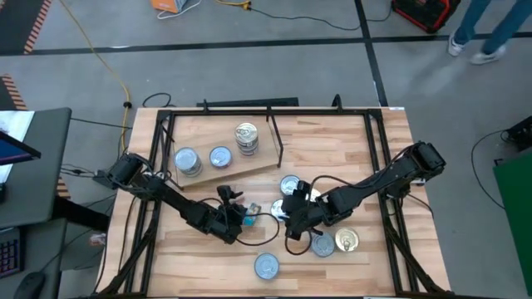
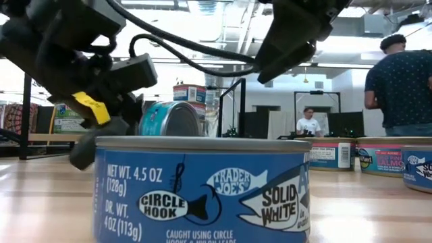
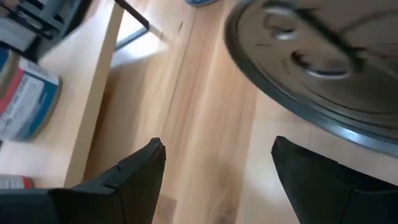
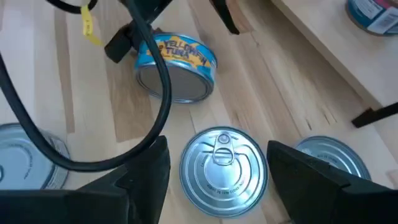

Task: Stack canned seafood by type on shelf
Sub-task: Stack the yellow blue tuna can on top of the red tuna can on the shelf

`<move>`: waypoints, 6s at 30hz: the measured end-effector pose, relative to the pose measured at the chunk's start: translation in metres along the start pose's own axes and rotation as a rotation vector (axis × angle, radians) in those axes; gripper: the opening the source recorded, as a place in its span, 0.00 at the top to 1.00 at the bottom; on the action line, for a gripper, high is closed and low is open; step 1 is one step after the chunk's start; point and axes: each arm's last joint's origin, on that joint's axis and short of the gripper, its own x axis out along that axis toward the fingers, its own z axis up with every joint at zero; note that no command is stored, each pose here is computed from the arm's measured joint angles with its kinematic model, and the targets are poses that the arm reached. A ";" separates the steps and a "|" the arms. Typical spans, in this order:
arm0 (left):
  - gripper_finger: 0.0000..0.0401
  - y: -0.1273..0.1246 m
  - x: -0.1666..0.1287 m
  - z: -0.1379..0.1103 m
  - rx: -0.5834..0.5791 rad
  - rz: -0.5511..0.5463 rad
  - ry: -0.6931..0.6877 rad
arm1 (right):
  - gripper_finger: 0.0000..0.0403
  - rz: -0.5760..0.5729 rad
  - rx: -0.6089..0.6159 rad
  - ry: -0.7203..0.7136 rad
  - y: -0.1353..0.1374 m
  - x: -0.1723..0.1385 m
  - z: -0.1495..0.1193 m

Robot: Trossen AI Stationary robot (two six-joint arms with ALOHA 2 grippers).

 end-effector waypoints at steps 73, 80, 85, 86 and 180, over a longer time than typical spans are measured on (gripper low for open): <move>0.50 -0.015 -0.035 0.044 -0.288 -0.147 -0.071 | 0.28 -0.144 0.036 -0.186 0.025 -0.007 -0.044; 0.66 0.007 -0.057 0.057 -0.179 -0.223 -0.092 | 0.28 -0.147 0.032 -0.182 0.025 -0.007 -0.045; 0.66 0.066 -0.107 0.076 -0.156 -0.119 -0.179 | 0.28 -0.152 0.026 -0.175 0.024 -0.007 -0.046; 0.66 0.080 -0.116 0.078 -0.156 -0.072 -0.207 | 0.28 -0.152 0.026 -0.175 0.024 -0.007 -0.046; 0.28 0.159 -0.045 0.069 0.004 -0.144 0.570 | 0.28 -0.153 0.030 -0.168 0.024 -0.008 -0.047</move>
